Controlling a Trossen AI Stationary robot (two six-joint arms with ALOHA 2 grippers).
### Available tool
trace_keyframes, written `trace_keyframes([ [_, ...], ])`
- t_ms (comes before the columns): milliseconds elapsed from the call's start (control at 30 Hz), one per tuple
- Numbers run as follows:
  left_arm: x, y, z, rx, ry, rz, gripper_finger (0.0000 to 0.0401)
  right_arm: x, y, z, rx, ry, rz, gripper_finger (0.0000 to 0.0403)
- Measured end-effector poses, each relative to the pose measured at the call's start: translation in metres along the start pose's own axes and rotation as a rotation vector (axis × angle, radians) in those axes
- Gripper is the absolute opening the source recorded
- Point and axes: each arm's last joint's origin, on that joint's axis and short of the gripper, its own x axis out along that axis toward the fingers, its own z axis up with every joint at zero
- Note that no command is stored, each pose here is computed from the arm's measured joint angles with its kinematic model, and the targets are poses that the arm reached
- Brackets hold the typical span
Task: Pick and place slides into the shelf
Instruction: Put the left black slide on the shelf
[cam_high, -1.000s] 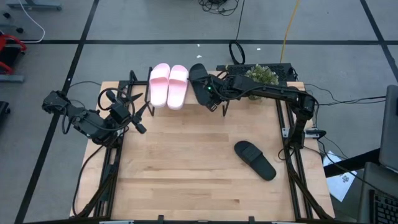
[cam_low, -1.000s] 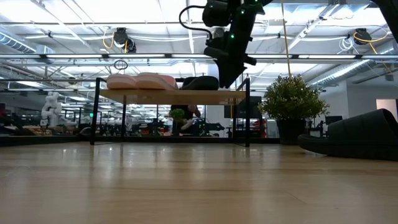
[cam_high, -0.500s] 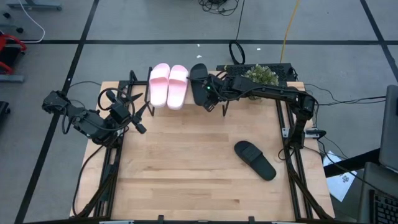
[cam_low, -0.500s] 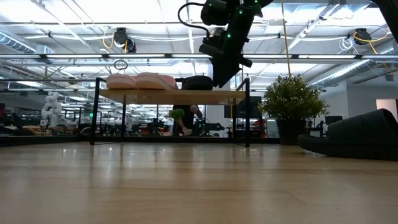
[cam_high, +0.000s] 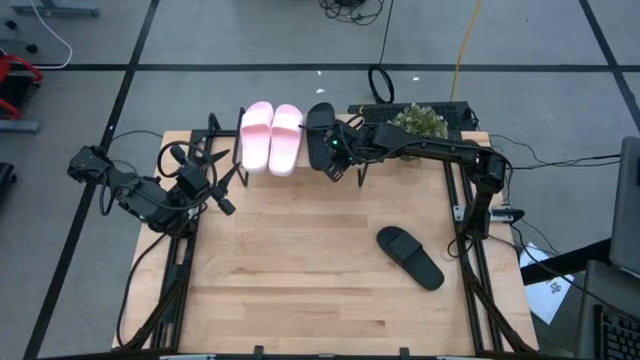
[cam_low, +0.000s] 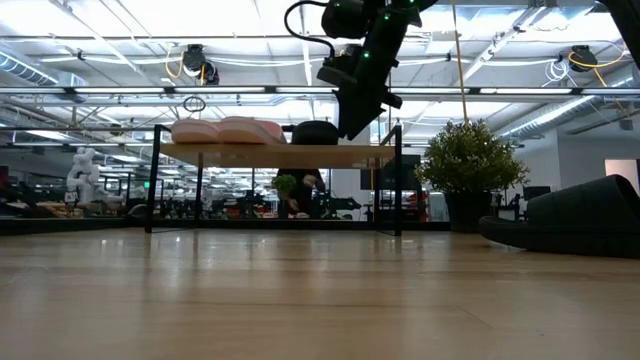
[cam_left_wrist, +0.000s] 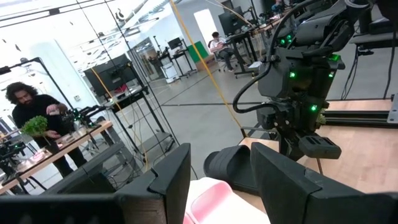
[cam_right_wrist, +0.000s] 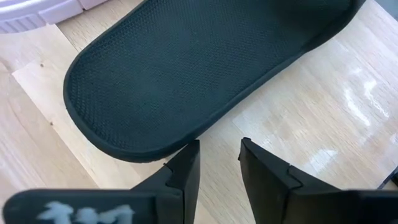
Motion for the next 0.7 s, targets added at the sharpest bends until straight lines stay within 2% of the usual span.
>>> trace_keyframes([
  [433,0.000,0.000,0.000,-0.002,0.000,0.000,0.0175,0.000,-0.002,-0.002,-0.006,0.025,-0.014,0.0085],
  [600,0.000,0.000,0.000,0.003,0.000,0.000,0.0175,0.000,-0.005,-0.001,-0.005,-0.001,-0.088,0.0084],
  [700,0.000,0.000,0.000,0.005,0.000,0.000,0.0175,-0.002,-0.011,0.002,0.015,-0.020,-0.090,0.0084],
])
